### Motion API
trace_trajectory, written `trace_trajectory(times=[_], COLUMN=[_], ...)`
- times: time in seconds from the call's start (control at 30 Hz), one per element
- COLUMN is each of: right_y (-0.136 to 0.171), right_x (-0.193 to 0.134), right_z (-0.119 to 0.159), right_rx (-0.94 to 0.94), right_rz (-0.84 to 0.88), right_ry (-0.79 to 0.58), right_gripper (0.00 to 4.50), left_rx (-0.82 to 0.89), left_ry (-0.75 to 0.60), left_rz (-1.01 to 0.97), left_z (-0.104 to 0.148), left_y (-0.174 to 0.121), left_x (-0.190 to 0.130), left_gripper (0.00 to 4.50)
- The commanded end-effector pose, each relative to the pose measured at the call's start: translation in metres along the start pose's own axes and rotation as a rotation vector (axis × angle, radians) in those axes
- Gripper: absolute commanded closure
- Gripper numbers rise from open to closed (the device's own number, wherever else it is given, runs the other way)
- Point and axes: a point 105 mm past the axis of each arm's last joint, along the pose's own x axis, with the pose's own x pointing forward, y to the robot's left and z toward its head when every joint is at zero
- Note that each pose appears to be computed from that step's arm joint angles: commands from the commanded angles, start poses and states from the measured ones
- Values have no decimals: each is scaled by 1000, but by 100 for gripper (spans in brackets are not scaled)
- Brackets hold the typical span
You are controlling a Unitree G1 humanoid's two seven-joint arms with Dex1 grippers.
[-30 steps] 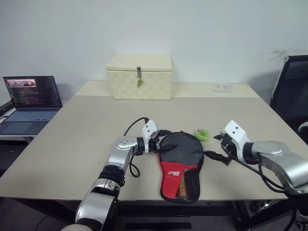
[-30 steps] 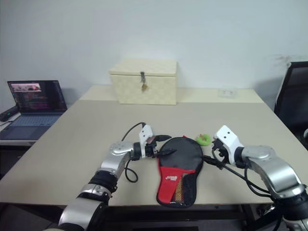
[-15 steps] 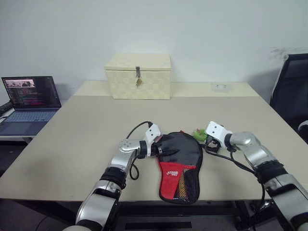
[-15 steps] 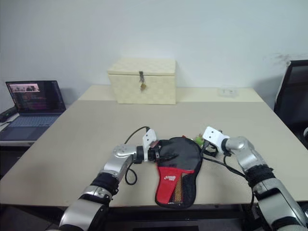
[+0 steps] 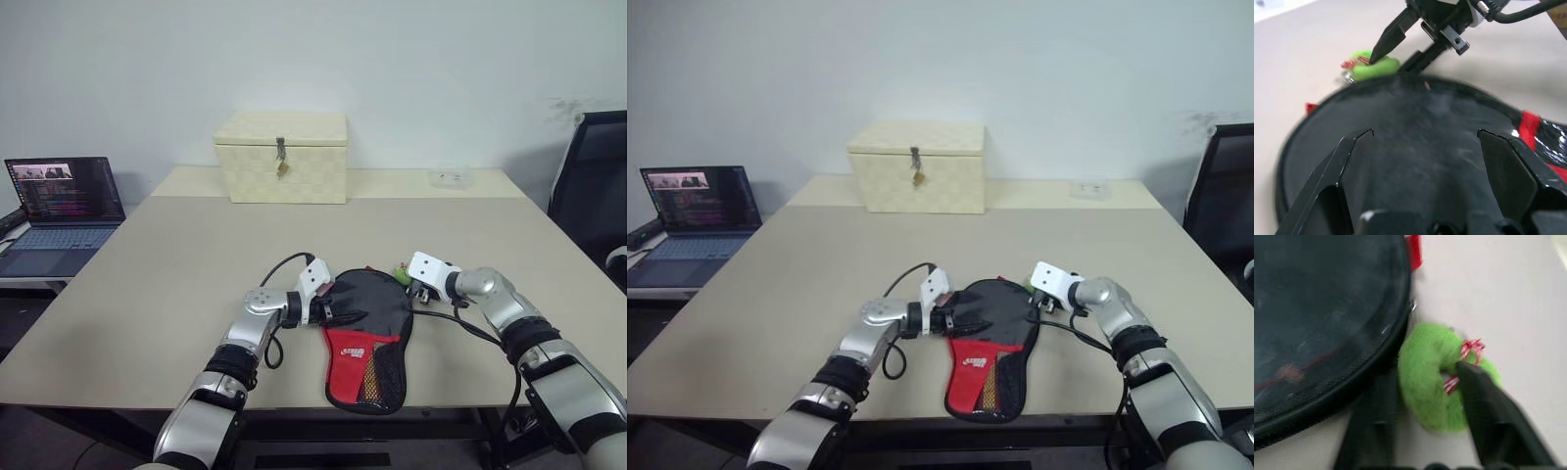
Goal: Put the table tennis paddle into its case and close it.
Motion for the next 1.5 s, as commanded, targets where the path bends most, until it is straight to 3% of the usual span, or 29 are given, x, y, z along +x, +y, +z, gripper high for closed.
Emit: trace_trajectory(times=[0.03, 0.07, 0.37, 0.53, 0.77, 1.13, 1.5], right_y=[-11, -13, -20, -16, -8, 26, 65], right_x=[-9, -11, -40, -55, -60, -78, -123], right_z=[1, 0, -7, -11, -11, -12, -13], right_rx=[-4, -4, 8, 30, 54, 101, 147], right_rz=[-21, -24, 10, 27, 36, 108, 227], right_ry=[-4, -2, 8, 21, 29, 36, 60], right_gripper=[412, 447, 447, 447, 447, 447, 447], left_rx=[-3, -3, -16, -30, 18, 141, 111], left_ry=[5, 13, 70, 94, 142, 300, 301], left_rz=[-44, -57, -123, -275, -257, -313, -355], left_z=[0, -2, -19, -25, -25, -46, -50], left_y=[-5, -7, -15, -32, -18, -20, -32], left_x=[4, 4, 1, -7, -11, -11, 1], left_gripper=[79, 79, 79, 79, 79, 79, 79])
